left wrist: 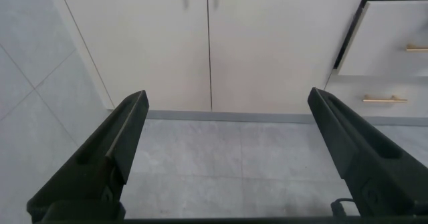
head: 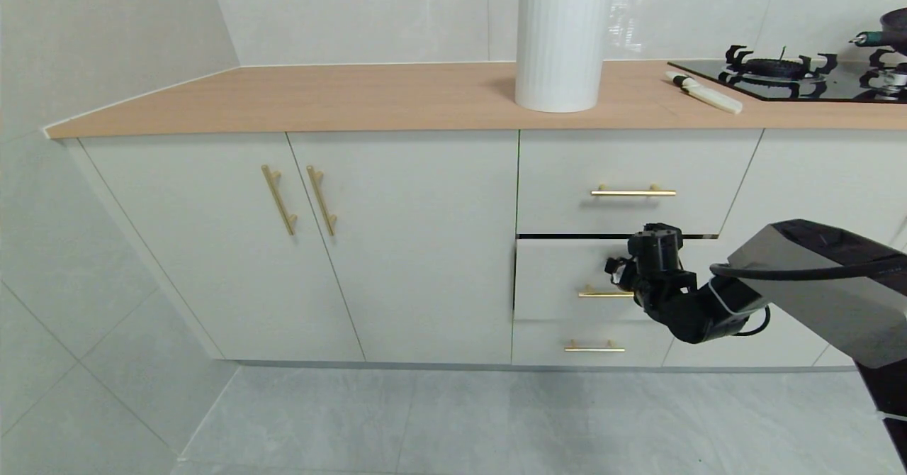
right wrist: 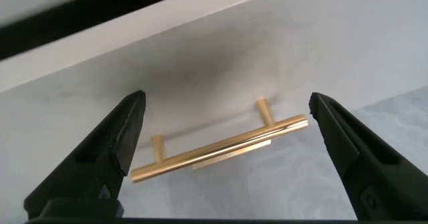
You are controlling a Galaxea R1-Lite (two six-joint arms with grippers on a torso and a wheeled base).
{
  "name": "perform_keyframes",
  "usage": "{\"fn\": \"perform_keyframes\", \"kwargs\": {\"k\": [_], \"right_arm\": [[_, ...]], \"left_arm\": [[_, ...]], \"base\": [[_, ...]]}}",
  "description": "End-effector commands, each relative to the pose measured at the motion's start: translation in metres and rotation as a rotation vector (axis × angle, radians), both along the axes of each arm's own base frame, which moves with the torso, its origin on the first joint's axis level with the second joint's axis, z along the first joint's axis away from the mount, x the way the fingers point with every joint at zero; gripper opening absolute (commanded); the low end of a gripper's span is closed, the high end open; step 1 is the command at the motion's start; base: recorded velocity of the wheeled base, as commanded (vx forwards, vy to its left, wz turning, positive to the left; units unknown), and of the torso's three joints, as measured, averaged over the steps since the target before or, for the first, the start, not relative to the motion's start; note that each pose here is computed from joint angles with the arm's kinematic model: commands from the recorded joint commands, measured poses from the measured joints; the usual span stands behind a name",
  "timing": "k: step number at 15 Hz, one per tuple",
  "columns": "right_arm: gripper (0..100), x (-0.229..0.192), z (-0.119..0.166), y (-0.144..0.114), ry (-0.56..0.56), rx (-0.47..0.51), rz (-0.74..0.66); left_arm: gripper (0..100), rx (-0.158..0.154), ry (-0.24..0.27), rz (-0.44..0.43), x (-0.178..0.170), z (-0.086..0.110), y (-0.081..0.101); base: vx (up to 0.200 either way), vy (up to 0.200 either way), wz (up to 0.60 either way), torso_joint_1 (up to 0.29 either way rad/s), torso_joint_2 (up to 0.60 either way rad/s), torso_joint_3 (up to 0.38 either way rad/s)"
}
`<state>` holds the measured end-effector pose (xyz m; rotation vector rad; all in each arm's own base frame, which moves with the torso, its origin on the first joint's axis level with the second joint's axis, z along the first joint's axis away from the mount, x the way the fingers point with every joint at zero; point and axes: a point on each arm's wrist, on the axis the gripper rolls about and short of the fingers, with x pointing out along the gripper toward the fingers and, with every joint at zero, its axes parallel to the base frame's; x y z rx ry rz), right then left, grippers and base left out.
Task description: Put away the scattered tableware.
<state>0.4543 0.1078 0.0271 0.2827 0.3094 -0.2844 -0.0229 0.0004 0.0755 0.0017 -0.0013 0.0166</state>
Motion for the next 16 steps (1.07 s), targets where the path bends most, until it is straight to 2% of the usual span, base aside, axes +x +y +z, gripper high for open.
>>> {"fn": "perform_keyframes", "kwargs": {"k": [1,6,16], "right_arm": [[100,0.005,-0.003,-0.003,-0.006,0.010,-0.013],[100,0.015,-0.003,-0.020,-0.029,0.028,-0.059],[100,0.024,0.000,-0.025,-0.071,0.042,-0.115]], "left_arm": [[100,0.000,0.001,0.000,0.000,0.000,0.000],[100,0.000,0.001,0.000,0.000,0.000,0.000],[100,0.000,0.001,0.000,0.000,0.000,0.000]], "base": [[0.000,0.000,0.00,0.000,0.00,0.000],[0.000,0.000,0.00,0.000,0.00,0.000],[0.000,0.000,0.00,0.000,0.00,0.000]]}}
